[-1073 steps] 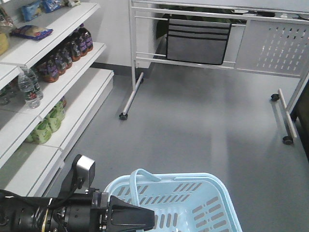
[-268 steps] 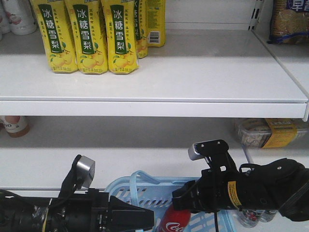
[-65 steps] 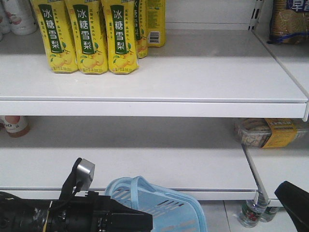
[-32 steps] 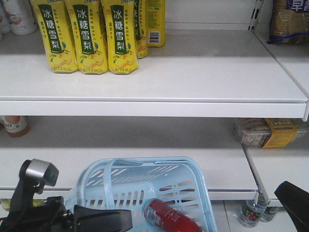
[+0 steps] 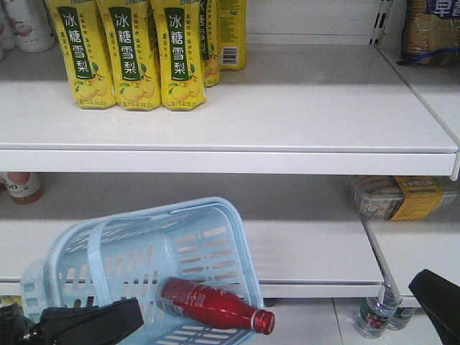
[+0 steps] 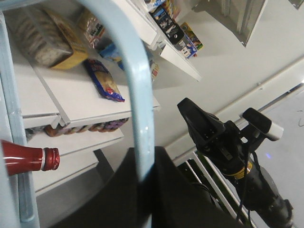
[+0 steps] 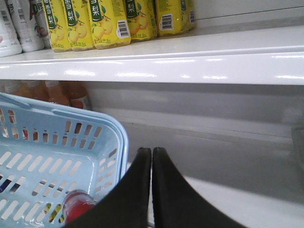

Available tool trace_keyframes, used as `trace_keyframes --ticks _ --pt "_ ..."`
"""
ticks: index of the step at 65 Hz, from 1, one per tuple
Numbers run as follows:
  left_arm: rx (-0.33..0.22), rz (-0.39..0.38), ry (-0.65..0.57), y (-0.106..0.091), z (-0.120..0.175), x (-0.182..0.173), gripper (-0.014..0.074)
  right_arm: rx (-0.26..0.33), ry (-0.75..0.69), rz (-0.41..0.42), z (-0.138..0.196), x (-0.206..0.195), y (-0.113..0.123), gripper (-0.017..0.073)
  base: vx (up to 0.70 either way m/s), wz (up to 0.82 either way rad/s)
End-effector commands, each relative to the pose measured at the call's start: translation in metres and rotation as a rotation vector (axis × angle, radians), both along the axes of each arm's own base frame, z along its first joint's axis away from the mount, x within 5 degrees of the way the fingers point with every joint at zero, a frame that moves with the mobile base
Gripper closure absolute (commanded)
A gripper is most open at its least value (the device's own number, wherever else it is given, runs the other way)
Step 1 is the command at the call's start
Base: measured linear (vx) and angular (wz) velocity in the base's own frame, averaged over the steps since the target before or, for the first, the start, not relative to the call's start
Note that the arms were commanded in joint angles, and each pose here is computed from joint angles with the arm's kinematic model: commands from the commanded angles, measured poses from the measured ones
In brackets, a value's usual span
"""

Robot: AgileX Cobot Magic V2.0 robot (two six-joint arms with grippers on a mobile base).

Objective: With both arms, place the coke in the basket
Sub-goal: 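Swing the held basket with the bottle toward the left gripper's side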

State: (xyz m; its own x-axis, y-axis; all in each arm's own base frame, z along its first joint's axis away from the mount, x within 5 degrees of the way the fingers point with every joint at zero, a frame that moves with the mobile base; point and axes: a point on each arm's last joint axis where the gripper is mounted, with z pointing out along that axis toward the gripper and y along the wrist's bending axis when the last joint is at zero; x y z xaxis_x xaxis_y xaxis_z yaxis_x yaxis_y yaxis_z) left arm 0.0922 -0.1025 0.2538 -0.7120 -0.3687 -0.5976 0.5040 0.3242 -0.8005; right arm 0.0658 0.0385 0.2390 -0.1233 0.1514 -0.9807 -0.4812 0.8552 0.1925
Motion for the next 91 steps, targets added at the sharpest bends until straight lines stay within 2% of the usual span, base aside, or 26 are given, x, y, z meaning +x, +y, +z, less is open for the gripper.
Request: trace_keyframes --ticks 1,12,19,27,37,44,52,56,66,76,91 --pt "-0.084 0.001 -0.078 0.002 0.022 -0.005 0.0601 -0.022 -0.036 -0.019 0.009 0.001 -0.001 0.0564 0.0 0.0" --pt "-0.06 0.074 -0.092 0.008 0.023 -0.005 0.0601 -0.022 -0.036 -0.019 0.009 0.001 -0.001 0.0564 0.0 0.0" --pt "-0.027 0.114 -0.106 0.011 0.021 -0.003 0.0601 -0.022 -0.036 -0.022 0.009 0.002 -0.002 0.0564 0.0 0.0" --pt "0.042 0.162 -0.177 0.014 0.02 0.001 0.0601 -0.022 -0.036 -0.022 0.009 0.002 -0.002 0.0564 0.0 0.0" --pt "0.08 0.227 -0.28 0.018 0.023 0.005 0.0601 -0.022 -0.036 -0.022 0.009 0.002 -0.002 0.0564 0.0 0.0" --pt "0.108 0.301 -0.334 0.022 0.025 0.009 0.0601 -0.022 -0.036 -0.022 0.009 0.002 -0.002 0.0564 0.0 0.0" --pt "0.114 0.398 -0.305 0.029 0.024 0.015 0.0601 -0.022 -0.036 -0.022 0.009 0.002 -0.002 0.0564 0.0 0.0" --pt "0.142 0.441 -0.273 0.032 0.021 0.018 0.0601 -0.022 -0.036 -0.022 0.009 0.002 -0.002 0.0564 0.0 0.0" --pt "0.169 0.515 -0.179 0.039 0.014 0.022 0.0601 -0.022 -0.036 -0.022 0.009 0.002 -0.002 0.0564 0.0 0.0" --pt "0.226 0.547 -0.149 0.042 0.009 0.024 0.0601 -0.022 -0.036 -0.02 0.009 0.001 -0.001 0.0564 0.0 0.0" --pt "0.254 0.564 -0.184 0.045 0.011 0.022 0.0601 -0.022 -0.036 -0.021 0.009 0.001 -0.001 0.0564 0.0 0.0"
